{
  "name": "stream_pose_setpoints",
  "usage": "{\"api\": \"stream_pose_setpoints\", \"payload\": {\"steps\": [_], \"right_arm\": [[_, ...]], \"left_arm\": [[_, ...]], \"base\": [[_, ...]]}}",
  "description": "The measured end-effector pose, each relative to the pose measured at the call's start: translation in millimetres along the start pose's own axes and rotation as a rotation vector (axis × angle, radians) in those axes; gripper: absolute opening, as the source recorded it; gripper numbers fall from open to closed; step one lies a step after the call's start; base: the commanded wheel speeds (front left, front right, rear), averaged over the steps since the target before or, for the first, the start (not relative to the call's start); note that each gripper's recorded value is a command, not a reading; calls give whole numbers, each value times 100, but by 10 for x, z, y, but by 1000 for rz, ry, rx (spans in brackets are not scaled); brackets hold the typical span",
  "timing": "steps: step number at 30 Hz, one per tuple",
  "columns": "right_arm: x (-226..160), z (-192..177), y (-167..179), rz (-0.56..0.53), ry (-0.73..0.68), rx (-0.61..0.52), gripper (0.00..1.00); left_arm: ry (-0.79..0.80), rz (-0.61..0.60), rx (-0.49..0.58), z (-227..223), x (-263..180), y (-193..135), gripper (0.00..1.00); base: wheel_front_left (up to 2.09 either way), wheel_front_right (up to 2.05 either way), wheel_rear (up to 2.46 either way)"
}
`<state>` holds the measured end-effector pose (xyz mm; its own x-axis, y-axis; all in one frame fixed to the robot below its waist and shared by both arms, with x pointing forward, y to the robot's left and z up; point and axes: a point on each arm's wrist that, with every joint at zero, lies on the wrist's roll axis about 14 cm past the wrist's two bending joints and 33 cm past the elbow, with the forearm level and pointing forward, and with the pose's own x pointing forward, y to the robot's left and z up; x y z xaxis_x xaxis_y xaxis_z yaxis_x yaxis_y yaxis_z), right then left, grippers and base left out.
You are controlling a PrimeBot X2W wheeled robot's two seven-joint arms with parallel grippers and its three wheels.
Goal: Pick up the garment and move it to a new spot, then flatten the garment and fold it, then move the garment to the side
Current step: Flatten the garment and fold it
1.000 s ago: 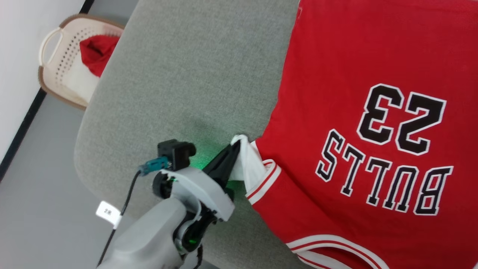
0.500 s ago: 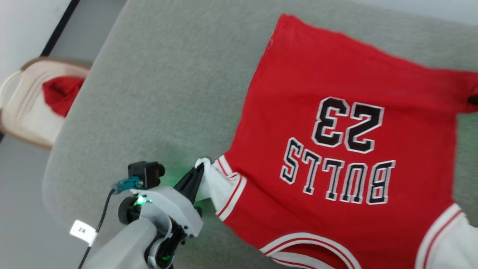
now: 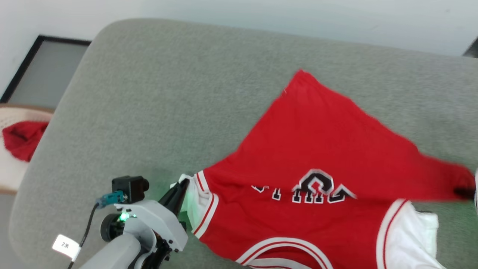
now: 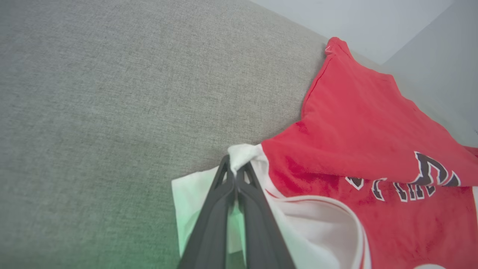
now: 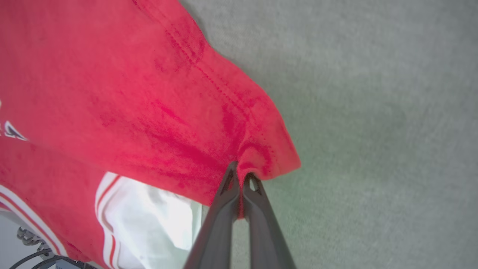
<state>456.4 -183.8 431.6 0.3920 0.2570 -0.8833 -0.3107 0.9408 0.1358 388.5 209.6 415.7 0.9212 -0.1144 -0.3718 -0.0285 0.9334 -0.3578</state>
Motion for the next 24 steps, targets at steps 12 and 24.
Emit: {"api": "stream_pose_setpoints", "payload": {"steps": [12,24], "right_arm": [[-170,-883,16,-8,3,177,0],[-189,-788,37,-27,-130,153,100]], "left_arm": [[3,-67,12,26,15,-253,0],[15,-83,19,18,85,-295,0]], "base": [[0,0,0],[0,0,0]]}}
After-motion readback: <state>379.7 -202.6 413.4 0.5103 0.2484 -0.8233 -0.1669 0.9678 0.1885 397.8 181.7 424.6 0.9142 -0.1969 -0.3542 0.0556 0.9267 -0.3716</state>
